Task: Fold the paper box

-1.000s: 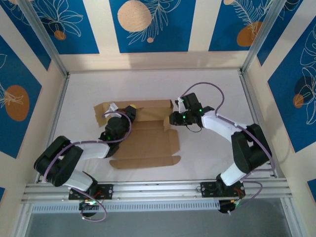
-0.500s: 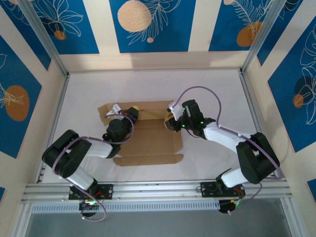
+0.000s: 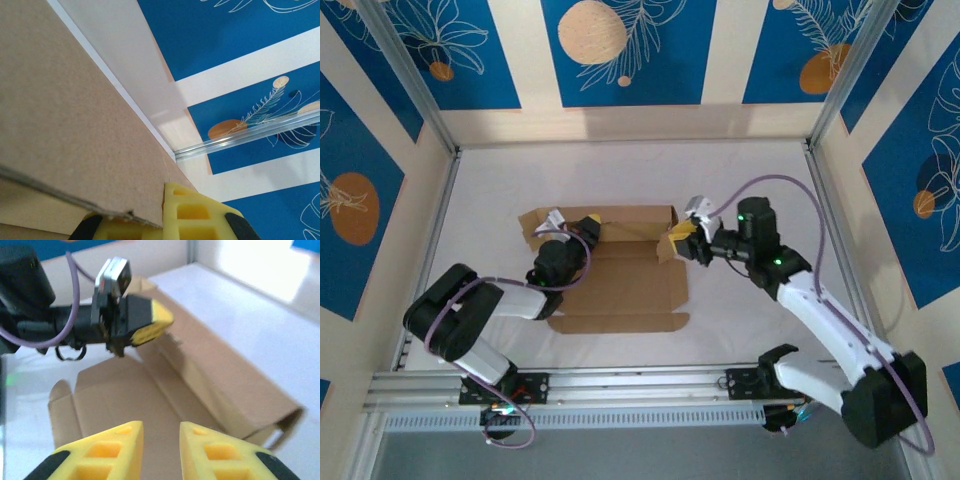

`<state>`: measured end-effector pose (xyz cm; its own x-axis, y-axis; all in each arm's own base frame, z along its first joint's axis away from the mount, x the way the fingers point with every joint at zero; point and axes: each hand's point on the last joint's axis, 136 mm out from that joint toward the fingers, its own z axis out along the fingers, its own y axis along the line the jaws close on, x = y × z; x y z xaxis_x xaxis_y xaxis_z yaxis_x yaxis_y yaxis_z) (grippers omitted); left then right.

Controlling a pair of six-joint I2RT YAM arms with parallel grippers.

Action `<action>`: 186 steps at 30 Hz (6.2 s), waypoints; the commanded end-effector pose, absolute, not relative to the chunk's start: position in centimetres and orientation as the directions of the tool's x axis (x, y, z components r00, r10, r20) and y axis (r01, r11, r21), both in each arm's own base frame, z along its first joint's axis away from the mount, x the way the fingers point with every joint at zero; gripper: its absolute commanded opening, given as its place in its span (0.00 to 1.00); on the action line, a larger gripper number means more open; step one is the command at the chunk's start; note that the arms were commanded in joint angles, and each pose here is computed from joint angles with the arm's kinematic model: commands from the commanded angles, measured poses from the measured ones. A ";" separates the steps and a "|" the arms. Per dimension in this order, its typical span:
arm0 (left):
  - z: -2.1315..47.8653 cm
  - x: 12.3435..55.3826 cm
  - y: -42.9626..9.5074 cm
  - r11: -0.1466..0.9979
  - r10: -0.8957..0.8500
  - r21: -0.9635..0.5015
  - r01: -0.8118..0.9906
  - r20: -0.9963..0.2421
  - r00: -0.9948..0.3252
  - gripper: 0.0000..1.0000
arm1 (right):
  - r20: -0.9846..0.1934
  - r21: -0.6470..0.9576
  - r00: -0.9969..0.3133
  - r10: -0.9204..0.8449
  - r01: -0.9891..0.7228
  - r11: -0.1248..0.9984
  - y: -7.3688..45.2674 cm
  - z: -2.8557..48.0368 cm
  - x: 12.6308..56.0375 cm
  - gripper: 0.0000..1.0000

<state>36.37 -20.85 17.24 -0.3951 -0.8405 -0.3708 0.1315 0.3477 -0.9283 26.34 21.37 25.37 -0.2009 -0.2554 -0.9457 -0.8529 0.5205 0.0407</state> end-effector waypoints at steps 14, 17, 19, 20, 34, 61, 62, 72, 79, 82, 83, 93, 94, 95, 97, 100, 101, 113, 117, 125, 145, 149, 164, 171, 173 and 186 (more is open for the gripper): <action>18.5 36.4 -21.3 0.389 -0.804 -0.903 0.180 -0.429 -0.412 0.00 | -0.786 -0.249 -0.115 -0.607 -0.840 0.482 19.6 13.4 30.9 0.43; 18.4 36.4 -21.4 0.379 -0.809 -0.909 0.177 -0.418 -0.414 0.00 | -0.780 -0.245 -0.134 -0.611 -0.833 0.495 19.8 12.6 32.1 0.43; 18.3 36.3 -21.3 0.373 -0.812 -0.912 0.173 -0.411 -0.415 0.00 | -0.777 -0.231 -0.137 -0.614 -0.846 0.481 20.4 11.9 32.4 0.43; 18.3 36.4 -21.3 0.371 -0.813 -0.912 0.172 -0.409 -0.415 0.00 | -0.776 -0.231 -0.136 -0.616 -0.848 0.478 20.6 11.6 32.6 0.44; 18.2 36.3 -21.3 0.342 -0.825 -0.925 0.165 -0.380 -0.419 0.00 | -0.809 -0.190 -0.185 -0.558 -0.815 0.547 23.3 11.0 36.4 0.47; 18.1 36.2 -21.7 0.292 -0.834 -0.945 0.149 -0.328 -0.444 0.00 | -0.862 -0.101 -0.313 -0.399 -0.664 0.741 26.2 11.9 37.7 0.50; 17.9 36.2 -21.7 0.289 -0.833 -0.947 0.140 -0.321 -0.450 0.00 | -0.871 -0.115 -0.293 -0.394 -0.658 0.744 26.3 12.0 37.8 0.50; 17.3 36.3 -21.8 0.293 -0.831 -0.951 0.096 -0.303 -0.466 0.00 | -0.885 -0.142 -0.299 -0.355 -0.553 0.821 26.5 10.7 40.0 0.40; 17.5 36.2 -21.6 0.299 -0.833 -0.951 0.083 -0.302 -0.463 0.00 | -0.845 -0.202 -0.367 -0.388 -0.452 0.869 25.0 9.8 41.6 0.25; 17.8 36.2 -21.5 0.294 -0.838 -0.952 0.080 -0.297 -0.458 0.00 | -0.831 -0.223 -0.397 -0.389 -0.404 0.887 24.2 9.5 42.0 0.23; 17.9 36.1 -21.5 0.292 -0.839 -0.953 0.078 -0.294 -0.458 0.00 | -0.831 -0.226 -0.403 -0.385 -0.387 0.894 23.9 9.6 42.1 0.22; 19.7 35.3 -20.6 0.314 -0.855 -0.949 0.022 -0.293 -0.428 0.00 | -0.766 -0.332 -0.500 -0.404 -0.231 0.915 22.1 8.4 42.8 0.18; 19.8 35.2 -20.5 0.314 -0.858 -0.949 0.010 -0.288 -0.425 0.00 | -0.763 -0.339 -0.510 -0.397 -0.207 0.918 21.7 8.3 42.8 0.16; 19.9 35.1 -20.4 0.311 -0.862 -0.951 -0.002 -0.281 -0.423 0.00 | -0.762 -0.350 -0.512 -0.396 -0.188 0.918 21.6 8.4 42.8 0.15; 19.8 34.9 -20.4 0.298 -0.869 -0.954 -0.036 -0.256 -0.423 0.00 | -0.763 -0.374 -0.507 -0.400 -0.159 0.914 21.5 8.6 42.9 0.13; 20.1 34.8 -20.5 0.284 -0.874 -0.956 -0.065 -0.231 -0.427 0.00 | -0.764 -0.396 -0.501 -0.407 -0.134 0.908 21.7 8.9 43.1 0.11; 20.1 34.8 -20.5 0.279 -0.877 -0.957 -0.076 -0.221 -0.428 0.00 | -0.766 -0.397 -0.500 -0.405 -0.127 0.909 21.7 9.0 43.1 0.10; 21.2 34.0 -18.6 0.363 -0.859 -0.929 -0.071 -0.304 -0.412 0.49 | -0.766 -0.194 -0.505 -0.397 -0.407 0.892 23.0 9.3 37.8 0.02; 21.3 32.9 -18.0 0.457 -0.808 -0.887 -0.072 -0.379 -0.451 0.66 | -0.757 -0.088 -0.520 -0.396 -0.519 0.850 22.9 10.1 35.4 0.04; 20.6 30.6 -16.1 0.546 -0.765 -0.830 -0.114 -0.438 -0.472 0.76 | -0.746 0.075 -0.567 -0.348 -0.591 0.803 22.9 11.0 32.9 0.04; 36.8 27.4 -17.0 0.779 -0.321 -0.475 0.409 -0.863 -0.390 0.70 | -0.752 0.008 -0.462 -0.470 -0.720 0.694 21.5 14.6 33.3 0.03; 37.3 28.0 -19.0 0.718 -0.313 -0.495 0.489 -0.858 -0.408 0.72 | -0.735 -0.025 -0.468 -0.490 -0.704 0.710 20.9 14.3 34.2 0.03; 39.2 24.6 -27.0 0.314 -0.117 -0.588 0.745 -0.803 -0.584 0.72 | -0.704 -0.097 -0.486 -0.518 -0.657 0.748 18.8 13.3 37.4 0.03; 34.3 26.7 -24.8 0.514 -0.165 -0.598 0.615 -0.772 -0.613 0.82 | -0.700 -0.117 -0.487 -0.522 -0.643 0.757 18.3 13.7 37.9 0.03; 33.6 26.9 -24.6 0.509 -0.209 -0.628 0.588 -0.754 -0.623 0.85 | -0.699 -0.111 -0.496 -0.514 -0.636 0.764 18.3 13.6 37.9 0.03; 28.4 28.9 -24.8 0.383 -0.456 -0.870 0.312 -0.472 -0.755 0.94 | -0.696 -0.057 -0.603 -0.390 -0.495 0.867 17.4 13.7 39.1 0.04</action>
<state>28.28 -24.25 27.95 -0.7488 -0.3624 -0.5549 0.3624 0.4771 -0.8006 38.22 16.04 11.61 -0.6198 -0.4375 -0.6515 -0.5137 0.8538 -0.0846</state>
